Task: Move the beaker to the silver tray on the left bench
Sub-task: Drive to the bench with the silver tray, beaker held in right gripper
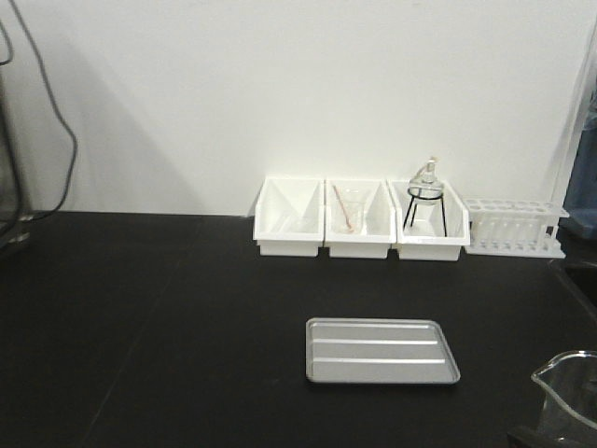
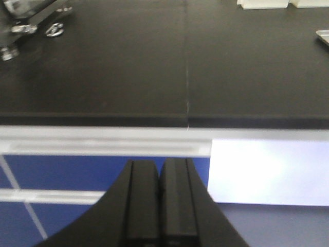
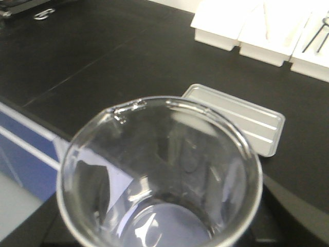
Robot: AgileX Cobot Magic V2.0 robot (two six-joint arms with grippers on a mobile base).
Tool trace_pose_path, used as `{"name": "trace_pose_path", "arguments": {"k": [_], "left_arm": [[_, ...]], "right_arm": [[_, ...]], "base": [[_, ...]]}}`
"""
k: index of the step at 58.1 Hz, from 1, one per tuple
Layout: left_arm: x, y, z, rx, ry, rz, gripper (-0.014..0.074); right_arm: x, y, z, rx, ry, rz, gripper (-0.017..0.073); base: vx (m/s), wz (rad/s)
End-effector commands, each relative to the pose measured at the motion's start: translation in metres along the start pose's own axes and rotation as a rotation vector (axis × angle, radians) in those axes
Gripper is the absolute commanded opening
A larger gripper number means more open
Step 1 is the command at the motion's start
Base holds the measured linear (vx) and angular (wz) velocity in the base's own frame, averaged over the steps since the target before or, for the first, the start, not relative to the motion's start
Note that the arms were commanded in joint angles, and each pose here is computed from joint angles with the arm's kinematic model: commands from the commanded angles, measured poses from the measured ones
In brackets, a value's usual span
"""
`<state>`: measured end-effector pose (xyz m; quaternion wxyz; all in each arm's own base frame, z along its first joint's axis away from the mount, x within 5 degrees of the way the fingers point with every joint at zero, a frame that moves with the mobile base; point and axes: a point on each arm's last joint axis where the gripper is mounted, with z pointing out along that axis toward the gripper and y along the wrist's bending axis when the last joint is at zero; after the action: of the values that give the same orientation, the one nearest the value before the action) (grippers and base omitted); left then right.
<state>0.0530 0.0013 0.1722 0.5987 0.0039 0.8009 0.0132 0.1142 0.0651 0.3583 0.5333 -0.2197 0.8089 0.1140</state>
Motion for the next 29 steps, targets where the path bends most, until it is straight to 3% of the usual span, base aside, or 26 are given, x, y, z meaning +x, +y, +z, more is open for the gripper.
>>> {"name": "trace_pose_path", "arguments": {"k": [1,29], "left_arm": [[0.0011,-0.0006,0.0018,0.007,-0.067,-0.002,0.0001],[0.0011,-0.0006,0.0018,0.007,-0.067,-0.002,0.0001]], "right_arm": [[-0.0161,-0.0012,-0.0049,0.006,-0.112,-0.017,-0.0008],[-0.0161,-0.0012,-0.0049,0.006,-0.112,-0.017,-0.0008]], "base": [[0.42,-0.23],[0.36,-0.1]]}}
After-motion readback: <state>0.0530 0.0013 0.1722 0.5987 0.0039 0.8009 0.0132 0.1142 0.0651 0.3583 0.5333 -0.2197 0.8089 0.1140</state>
